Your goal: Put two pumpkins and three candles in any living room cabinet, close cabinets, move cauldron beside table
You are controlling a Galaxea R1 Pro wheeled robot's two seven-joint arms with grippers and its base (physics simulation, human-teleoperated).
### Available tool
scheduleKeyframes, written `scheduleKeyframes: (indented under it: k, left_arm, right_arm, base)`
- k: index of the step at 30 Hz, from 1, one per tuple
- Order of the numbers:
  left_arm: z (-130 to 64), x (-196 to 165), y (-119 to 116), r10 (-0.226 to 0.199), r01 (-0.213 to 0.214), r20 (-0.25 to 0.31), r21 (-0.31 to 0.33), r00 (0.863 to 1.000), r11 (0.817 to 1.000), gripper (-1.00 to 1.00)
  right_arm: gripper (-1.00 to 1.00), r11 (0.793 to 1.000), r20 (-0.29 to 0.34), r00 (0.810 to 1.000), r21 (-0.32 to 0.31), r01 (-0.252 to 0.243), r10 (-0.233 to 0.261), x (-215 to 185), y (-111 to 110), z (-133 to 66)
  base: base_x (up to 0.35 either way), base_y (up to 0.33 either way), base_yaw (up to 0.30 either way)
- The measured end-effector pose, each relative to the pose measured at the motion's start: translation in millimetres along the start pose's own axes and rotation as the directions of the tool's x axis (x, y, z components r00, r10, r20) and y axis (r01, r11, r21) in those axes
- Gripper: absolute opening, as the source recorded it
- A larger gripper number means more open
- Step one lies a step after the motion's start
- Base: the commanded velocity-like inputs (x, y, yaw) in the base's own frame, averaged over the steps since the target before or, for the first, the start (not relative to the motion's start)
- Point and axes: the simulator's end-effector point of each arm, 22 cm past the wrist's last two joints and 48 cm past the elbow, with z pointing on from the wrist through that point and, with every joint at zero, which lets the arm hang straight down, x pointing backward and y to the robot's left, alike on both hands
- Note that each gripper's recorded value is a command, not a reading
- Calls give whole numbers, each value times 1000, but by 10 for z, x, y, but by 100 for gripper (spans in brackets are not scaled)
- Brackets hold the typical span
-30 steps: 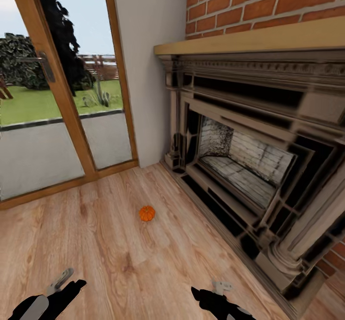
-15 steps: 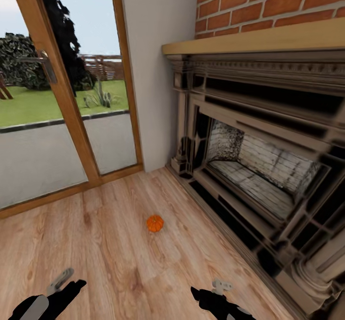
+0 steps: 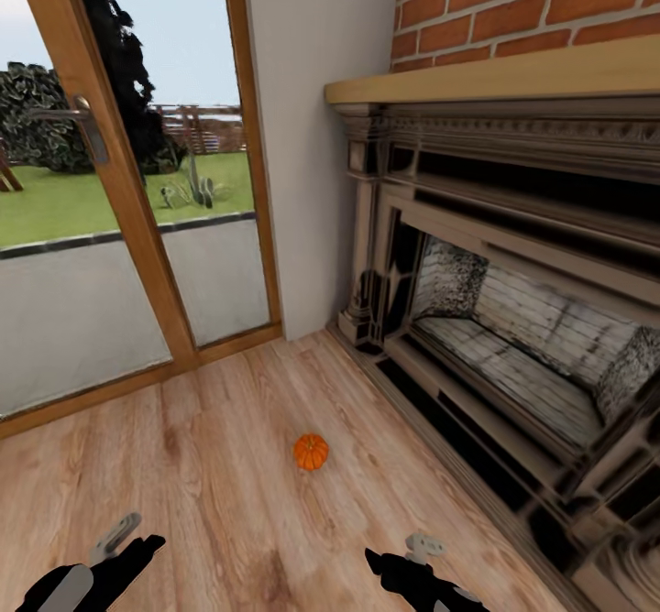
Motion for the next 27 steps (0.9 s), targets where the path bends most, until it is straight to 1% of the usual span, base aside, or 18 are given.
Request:
scheduleKeyframes:
  k: [6, 8, 10, 11, 13, 15, 16, 19, 25, 27]
  left_arm:
    - [-8, -30, -3, -2, 2, 3, 8, 1000, 1000, 100]
    - [-27, -102, -34, -1, 1, 8, 29, 1000, 1000, 100]
    - [-90, -281, -74, 5, -6, 20, 67, 1000, 998, 100]
    - [-122, -331, -107, 9, -10, 10, 85, 1000, 996, 100]
    - [-193, -333, -255, 27, -20, -48, 133, 998, 991, 100]
    - [-292, -367, -508, 51, -30, -99, 197, 994, 980, 100]
    - [-339, -388, -617, 62, -35, -114, 225, 992, 974, 100]
    - [-443, -449, -841, 86, -47, -126, 279, 988, 959, 100]
    - [-496, -459, -968, 94, -48, -131, 316, 987, 948, 100]
    - [-539, -461, -1055, 106, -55, -133, 340, 985, 939, 100]
  right_arm:
    - [100, 1000, 1, 1000, 1, -1, 1, 0, -2, 0]
    - [100, 1000, 1, 1000, 2, -2, 2, -2, -3, 0]
    - [100, 1000, 1, 1000, 2, -2, 2, -2, -1, 1]
    - [100, 1000, 1, 1000, 2, -3, 3, -2, 0, 1]
    - [100, 1000, 1, 1000, 1, -3, 3, -1, 3, 1]
    - [100, 1000, 2, 1000, 1, -3, 3, -3, 4, 1]
    - [100, 1000, 3, 1000, 1, -3, 3, -4, 5, 2]
    - [100, 1000, 4, 1000, 0, -2, 2, -8, 10, 2]
    - [100, 1000, 0, 1000, 17, -14, 14, 2, -33, 1]
    - [100, 1000, -14, 1000, 18, -25, 26, 14, -22, 8]
  base:
    - [294, 178, 0]
    - [300, 167, 0]
    - [303, 157, 0]
    - [305, 153, 0]
    - [306, 151, 0]
    - [306, 150, 0]
    - [306, 149, 0]
    - [307, 145, 0]
    - [317, 113, 0]
    - [322, 91, 0]
